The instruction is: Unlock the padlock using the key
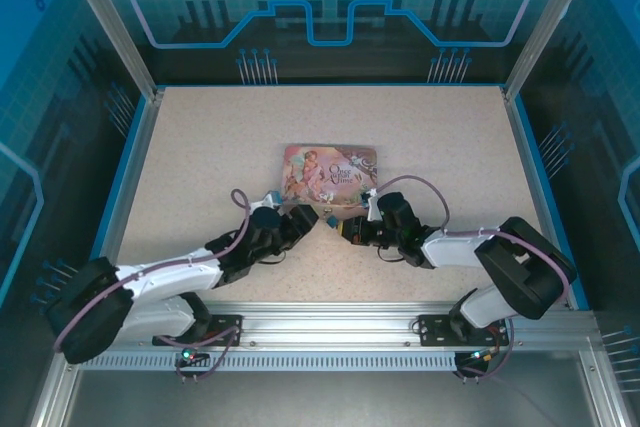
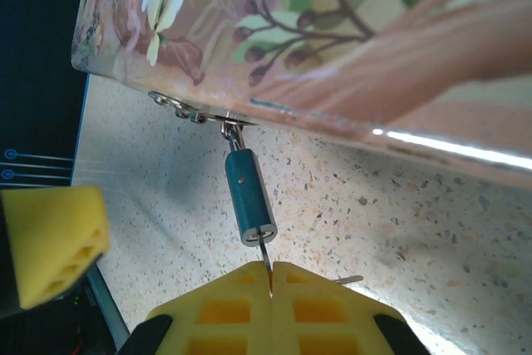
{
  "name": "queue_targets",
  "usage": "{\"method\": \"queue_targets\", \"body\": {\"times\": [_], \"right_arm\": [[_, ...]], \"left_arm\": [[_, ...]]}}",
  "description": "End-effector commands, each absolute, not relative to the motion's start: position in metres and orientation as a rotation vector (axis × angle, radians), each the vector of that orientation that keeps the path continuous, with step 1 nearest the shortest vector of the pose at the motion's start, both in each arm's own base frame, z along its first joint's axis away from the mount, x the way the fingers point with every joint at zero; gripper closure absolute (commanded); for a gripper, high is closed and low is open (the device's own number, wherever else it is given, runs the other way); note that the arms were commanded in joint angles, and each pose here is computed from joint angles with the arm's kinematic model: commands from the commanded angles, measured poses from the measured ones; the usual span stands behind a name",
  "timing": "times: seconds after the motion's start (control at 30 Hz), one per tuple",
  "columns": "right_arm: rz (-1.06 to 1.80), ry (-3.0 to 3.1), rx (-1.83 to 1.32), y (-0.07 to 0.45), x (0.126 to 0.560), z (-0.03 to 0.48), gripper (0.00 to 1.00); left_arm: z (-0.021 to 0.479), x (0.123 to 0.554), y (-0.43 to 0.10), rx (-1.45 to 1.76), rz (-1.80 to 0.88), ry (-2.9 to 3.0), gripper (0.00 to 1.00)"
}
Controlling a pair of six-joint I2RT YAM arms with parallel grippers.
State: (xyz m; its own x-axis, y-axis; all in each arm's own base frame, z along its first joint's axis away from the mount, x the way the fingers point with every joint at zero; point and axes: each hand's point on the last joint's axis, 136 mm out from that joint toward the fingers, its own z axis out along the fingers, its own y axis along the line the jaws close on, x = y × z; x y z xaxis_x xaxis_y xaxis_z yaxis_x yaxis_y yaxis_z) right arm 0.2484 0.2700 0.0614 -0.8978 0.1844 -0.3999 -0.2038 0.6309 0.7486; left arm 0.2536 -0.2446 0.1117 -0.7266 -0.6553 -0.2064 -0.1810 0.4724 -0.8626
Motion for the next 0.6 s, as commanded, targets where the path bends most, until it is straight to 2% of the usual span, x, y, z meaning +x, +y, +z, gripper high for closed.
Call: {"method": "queue_targets", "body": {"times": [0.0,0.4,0.57], "right_arm": [[1.205,2.371,0.048,0.271,0.253,0.073,1.00],[1.210,2.405,0.087,0.269,0.244,0.077,1.00],[1.210,2.410,0.085,0.271,0.243,0.075,1.00]], "left_arm": [[0.119,0.260,-0.258,-0.713,-1.296,2.119,0.33],[0.099,0.272,-0.285,-0.729,-1.344,2.119,0.33],[0.099,0.278,-0.297,-0.729,-1.395,2.108,0.36]]}}
